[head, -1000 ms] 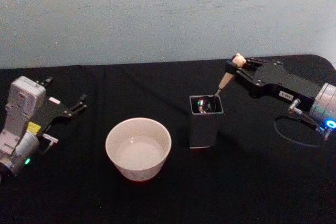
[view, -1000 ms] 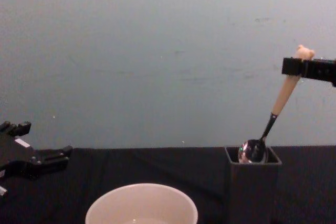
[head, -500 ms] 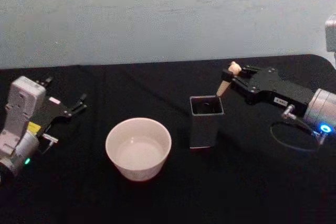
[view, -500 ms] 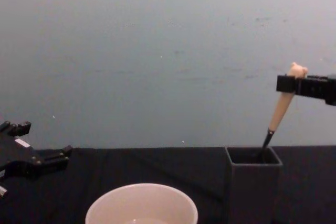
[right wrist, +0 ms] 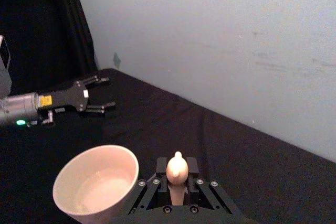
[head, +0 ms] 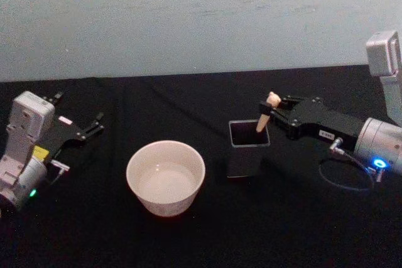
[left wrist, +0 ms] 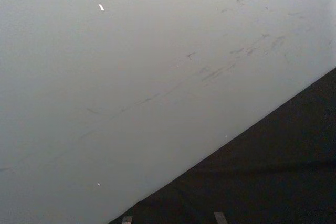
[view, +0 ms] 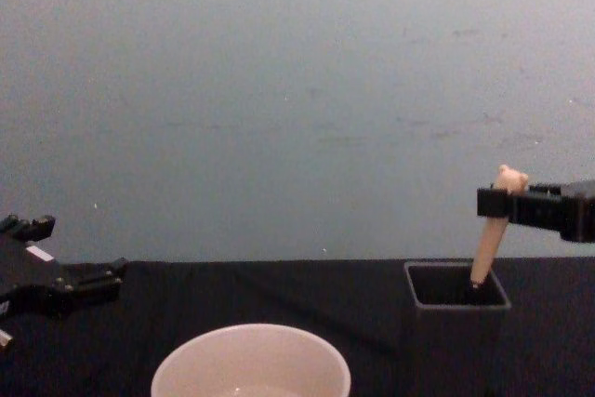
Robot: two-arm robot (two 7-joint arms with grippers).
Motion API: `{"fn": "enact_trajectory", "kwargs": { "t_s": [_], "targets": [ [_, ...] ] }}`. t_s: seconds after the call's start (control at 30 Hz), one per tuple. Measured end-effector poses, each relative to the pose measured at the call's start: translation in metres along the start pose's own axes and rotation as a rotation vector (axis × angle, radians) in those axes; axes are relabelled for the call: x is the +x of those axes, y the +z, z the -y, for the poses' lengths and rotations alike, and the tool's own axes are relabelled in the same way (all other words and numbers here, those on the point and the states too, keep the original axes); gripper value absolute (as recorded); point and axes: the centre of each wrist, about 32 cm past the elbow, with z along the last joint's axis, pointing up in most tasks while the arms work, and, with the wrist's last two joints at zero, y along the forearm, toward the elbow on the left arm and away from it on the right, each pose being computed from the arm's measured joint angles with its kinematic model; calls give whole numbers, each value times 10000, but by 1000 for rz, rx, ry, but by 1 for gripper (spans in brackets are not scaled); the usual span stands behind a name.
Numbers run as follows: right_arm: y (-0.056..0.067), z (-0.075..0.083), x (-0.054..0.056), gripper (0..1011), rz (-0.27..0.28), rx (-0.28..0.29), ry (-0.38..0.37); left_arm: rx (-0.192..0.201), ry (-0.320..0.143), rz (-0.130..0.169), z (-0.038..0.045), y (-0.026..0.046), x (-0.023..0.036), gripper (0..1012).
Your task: Pick up the stirring spoon with one hand, stir inside the cup, then place it back in its original position.
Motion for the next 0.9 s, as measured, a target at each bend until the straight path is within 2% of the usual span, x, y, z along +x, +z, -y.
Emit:
{"fn": "enact_trajectory", "kwargs": {
  "t_s": [0.37,0.9],
  "targets": [
    [-74,-53,19,205,4,-46,-12,0,0,0,0,0,0,1001],
    [-93,-74,26,205,3,-62,-44,0,0,0,0,0,0,1001]
  ]
}}
